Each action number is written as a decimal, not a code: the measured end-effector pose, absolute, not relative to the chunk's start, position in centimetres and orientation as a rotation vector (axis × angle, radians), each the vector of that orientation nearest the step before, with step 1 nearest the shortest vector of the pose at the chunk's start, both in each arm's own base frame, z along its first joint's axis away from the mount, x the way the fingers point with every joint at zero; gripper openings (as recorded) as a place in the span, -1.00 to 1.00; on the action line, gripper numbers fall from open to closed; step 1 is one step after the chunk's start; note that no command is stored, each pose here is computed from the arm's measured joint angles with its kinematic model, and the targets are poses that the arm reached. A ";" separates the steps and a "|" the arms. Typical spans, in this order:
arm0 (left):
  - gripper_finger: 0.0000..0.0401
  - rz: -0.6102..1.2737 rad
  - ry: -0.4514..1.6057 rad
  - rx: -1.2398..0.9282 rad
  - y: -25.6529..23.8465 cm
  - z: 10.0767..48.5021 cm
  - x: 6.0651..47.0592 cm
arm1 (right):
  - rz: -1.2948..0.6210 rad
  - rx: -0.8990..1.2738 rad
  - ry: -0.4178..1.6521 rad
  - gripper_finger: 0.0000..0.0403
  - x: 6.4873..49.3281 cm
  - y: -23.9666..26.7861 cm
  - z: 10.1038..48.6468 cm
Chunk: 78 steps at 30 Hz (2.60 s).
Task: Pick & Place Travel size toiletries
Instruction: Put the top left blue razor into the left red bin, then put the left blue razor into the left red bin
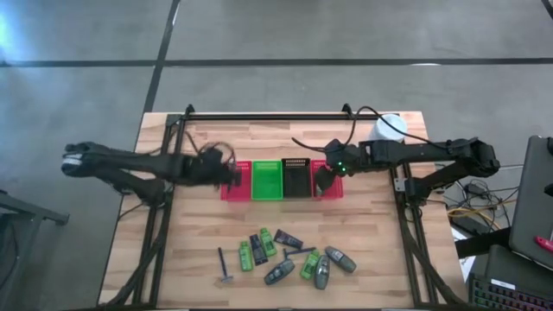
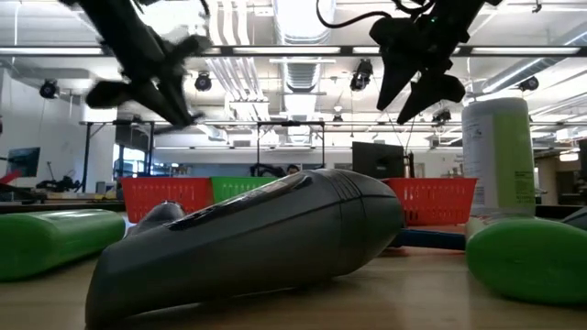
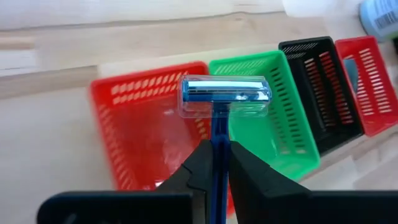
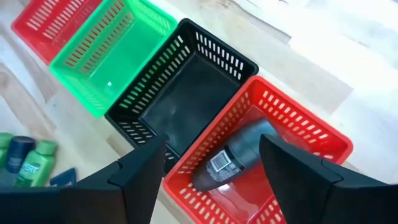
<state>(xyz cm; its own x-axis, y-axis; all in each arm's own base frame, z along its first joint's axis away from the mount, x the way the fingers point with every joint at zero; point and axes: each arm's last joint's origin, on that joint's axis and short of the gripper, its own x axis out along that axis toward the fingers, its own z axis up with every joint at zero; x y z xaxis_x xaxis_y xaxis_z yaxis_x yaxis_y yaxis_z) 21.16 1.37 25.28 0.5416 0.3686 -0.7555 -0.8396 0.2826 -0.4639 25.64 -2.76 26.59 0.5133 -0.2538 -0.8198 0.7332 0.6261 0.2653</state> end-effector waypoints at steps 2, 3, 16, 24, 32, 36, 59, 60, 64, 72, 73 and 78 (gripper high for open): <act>-0.82 0.819 0.581 -1.005 2.8 24.4 21.5 | -0.655 0.670 0.827 0.31 25.7 -2.8 26.6; -0.82 0.803 0.581 -1.020 3.3 24.0 21.5 | -0.657 0.673 0.826 0.32 25.7 -2.8 26.6; -0.80 0.855 0.623 -1.081 3.9 20.2 20.3 | -0.742 0.681 0.773 0.46 25.6 -3.0 26.6; -0.78 0.892 0.613 -1.034 4.1 19.9 20.4 | -0.743 0.681 0.771 0.51 25.6 -3.0 26.6; -0.68 0.902 0.665 -1.005 4.3 18.6 21.4 | -0.742 0.681 0.770 0.46 25.6 -3.0 26.7; -0.55 0.886 0.667 -1.031 4.2 18.5 21.7 | -0.742 0.681 0.770 0.41 25.6 -3.0 26.7; -0.03 0.713 0.811 -0.995 -0.5 27.2 19.4 | -0.757 0.714 0.761 0.63 25.6 -3.0 26.7; -0.03 0.707 0.829 -1.011 -1.3 27.3 19.2 | -0.757 0.714 0.761 0.65 25.6 -3.0 26.7; -0.03 0.692 0.864 -1.121 -4.8 26.9 18.7 | -0.757 0.715 0.761 0.71 25.6 -3.0 26.7; -0.03 0.781 0.949 -1.316 -11.5 24.1 17.6 | -0.759 0.701 0.761 0.79 25.6 -3.0 26.7; -0.03 0.799 0.947 -1.350 -12.2 23.7 17.7 | -0.763 0.700 0.759 0.79 25.6 -3.1 26.7; -0.03 0.854 0.942 -1.462 -15.0 21.4 19.5 | -0.781 0.682 0.755 0.76 25.5 -3.5 26.7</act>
<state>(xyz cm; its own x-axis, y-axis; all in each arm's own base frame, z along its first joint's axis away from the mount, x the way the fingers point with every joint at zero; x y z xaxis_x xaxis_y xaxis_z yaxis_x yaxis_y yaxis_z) 19.53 -14.97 21.42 0.4151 -0.0872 -0.9056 -0.9098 -0.0375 -0.4135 25.55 -3.49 26.67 0.4868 -0.3599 -0.7959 0.8076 0.5326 0.2531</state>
